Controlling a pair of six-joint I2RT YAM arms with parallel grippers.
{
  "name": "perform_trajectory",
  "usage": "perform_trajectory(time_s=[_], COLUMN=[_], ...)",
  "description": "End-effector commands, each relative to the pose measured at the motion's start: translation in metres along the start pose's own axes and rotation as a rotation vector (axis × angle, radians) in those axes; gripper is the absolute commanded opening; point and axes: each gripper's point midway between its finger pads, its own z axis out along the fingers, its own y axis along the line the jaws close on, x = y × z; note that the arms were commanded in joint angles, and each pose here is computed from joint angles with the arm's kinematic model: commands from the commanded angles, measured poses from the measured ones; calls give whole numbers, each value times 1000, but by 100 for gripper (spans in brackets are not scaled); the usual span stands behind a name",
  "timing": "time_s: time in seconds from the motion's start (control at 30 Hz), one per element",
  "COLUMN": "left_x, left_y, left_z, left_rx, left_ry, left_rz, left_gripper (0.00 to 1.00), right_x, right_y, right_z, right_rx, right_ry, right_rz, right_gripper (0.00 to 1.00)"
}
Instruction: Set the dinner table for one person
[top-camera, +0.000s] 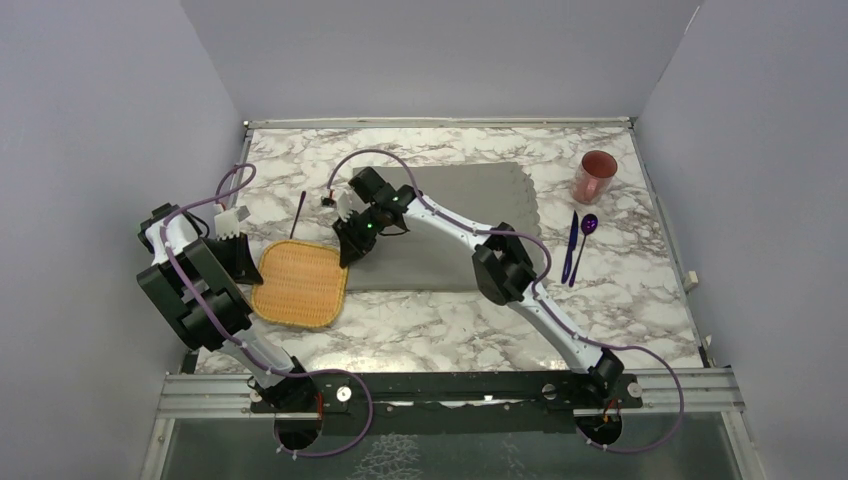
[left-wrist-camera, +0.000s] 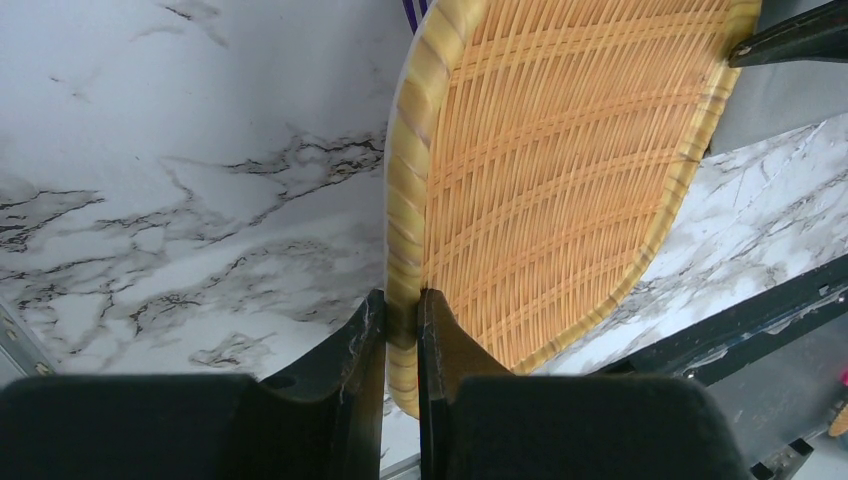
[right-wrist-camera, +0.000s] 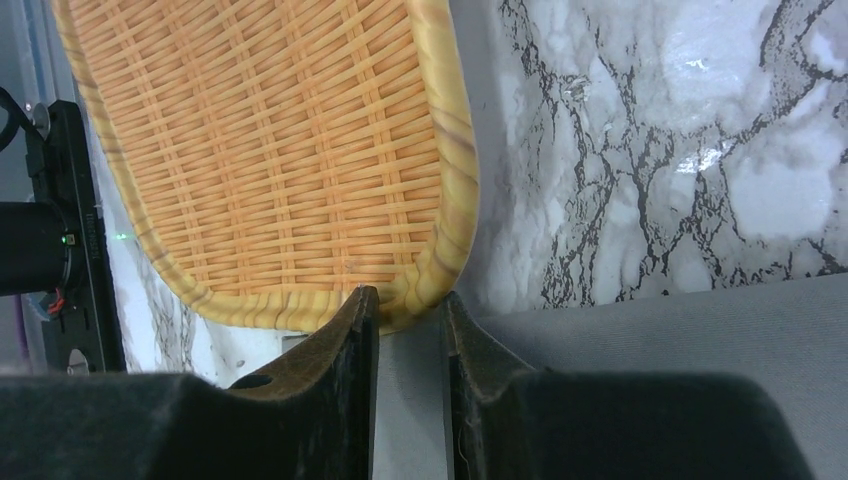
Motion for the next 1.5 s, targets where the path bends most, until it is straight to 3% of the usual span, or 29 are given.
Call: perform_trajectory(time_s=[0.0, 0.5, 0.87, 1.47], left_x=[-17, -35, -51, -75], left_y=[4, -12, -40, -84], left_z=[-4, 1, 19, 52], left_rx=[-19, 13, 61, 125], left_ry=[-55, -41, -10, 45], left_rz=[53, 77, 127, 229], left_gripper=[0, 0, 0, 0], right_x=[-49, -72, -58, -23], right_y=[46, 66, 69, 28], right_z=[-24, -55, -70, -95], right_rx=[-35, -4, 41, 251], right_ry=[-80, -114, -75, -8], right_rz=[-155, -202, -189, -113], right_gripper=[1, 1, 1, 1])
